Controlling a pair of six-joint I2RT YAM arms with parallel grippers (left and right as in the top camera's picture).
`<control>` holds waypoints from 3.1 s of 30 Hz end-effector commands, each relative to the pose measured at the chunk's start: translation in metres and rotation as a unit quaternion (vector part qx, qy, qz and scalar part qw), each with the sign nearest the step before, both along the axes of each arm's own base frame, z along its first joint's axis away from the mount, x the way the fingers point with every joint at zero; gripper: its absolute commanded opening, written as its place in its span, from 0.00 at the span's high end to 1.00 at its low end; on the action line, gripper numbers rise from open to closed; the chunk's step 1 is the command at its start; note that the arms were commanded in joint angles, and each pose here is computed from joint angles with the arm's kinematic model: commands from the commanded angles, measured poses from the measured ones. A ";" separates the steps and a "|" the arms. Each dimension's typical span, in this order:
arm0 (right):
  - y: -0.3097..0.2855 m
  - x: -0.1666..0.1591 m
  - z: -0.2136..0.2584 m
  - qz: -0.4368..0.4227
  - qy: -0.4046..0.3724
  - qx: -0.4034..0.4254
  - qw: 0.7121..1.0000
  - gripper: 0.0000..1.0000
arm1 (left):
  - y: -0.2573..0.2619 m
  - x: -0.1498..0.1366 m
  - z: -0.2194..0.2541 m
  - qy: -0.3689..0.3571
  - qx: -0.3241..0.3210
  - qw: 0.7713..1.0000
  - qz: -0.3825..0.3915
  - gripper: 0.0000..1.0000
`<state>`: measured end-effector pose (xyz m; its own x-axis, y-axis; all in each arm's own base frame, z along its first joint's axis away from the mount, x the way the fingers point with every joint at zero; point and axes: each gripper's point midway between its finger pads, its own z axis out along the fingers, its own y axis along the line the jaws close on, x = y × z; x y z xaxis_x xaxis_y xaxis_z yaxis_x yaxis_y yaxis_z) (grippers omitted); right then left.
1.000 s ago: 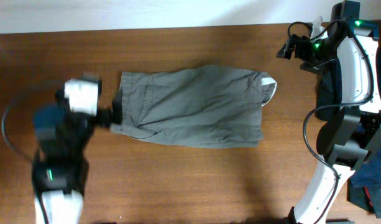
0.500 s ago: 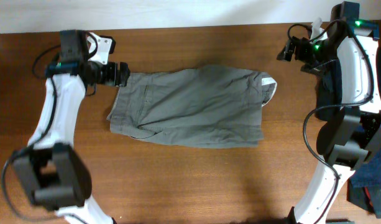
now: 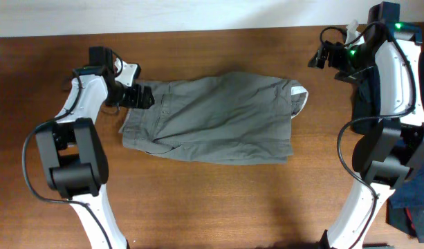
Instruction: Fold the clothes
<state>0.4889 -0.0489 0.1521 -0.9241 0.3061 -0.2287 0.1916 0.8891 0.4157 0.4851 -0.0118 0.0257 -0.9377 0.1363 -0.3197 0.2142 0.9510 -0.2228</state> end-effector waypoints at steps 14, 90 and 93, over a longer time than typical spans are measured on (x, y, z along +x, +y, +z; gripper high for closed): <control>-0.004 0.000 0.004 -0.001 -0.002 -0.007 1.000 0.01 | -0.033 -0.042 -0.042 0.121 -0.147 0.982 -0.003 0.01; 0.031 0.023 -0.041 0.011 -0.003 -0.098 0.995 0.01 | -0.020 0.011 0.152 0.034 0.056 0.987 0.147 0.99; 0.031 0.021 -0.043 0.009 0.001 -0.096 0.995 0.01 | -0.041 0.011 0.153 0.030 0.052 0.989 0.139 0.99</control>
<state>0.5115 -0.0163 0.1176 -0.9283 0.2245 -0.2964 0.1515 0.9563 0.2500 0.4935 -0.0340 0.1719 -0.9680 -0.0759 -0.2391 -0.0523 0.9932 -0.1037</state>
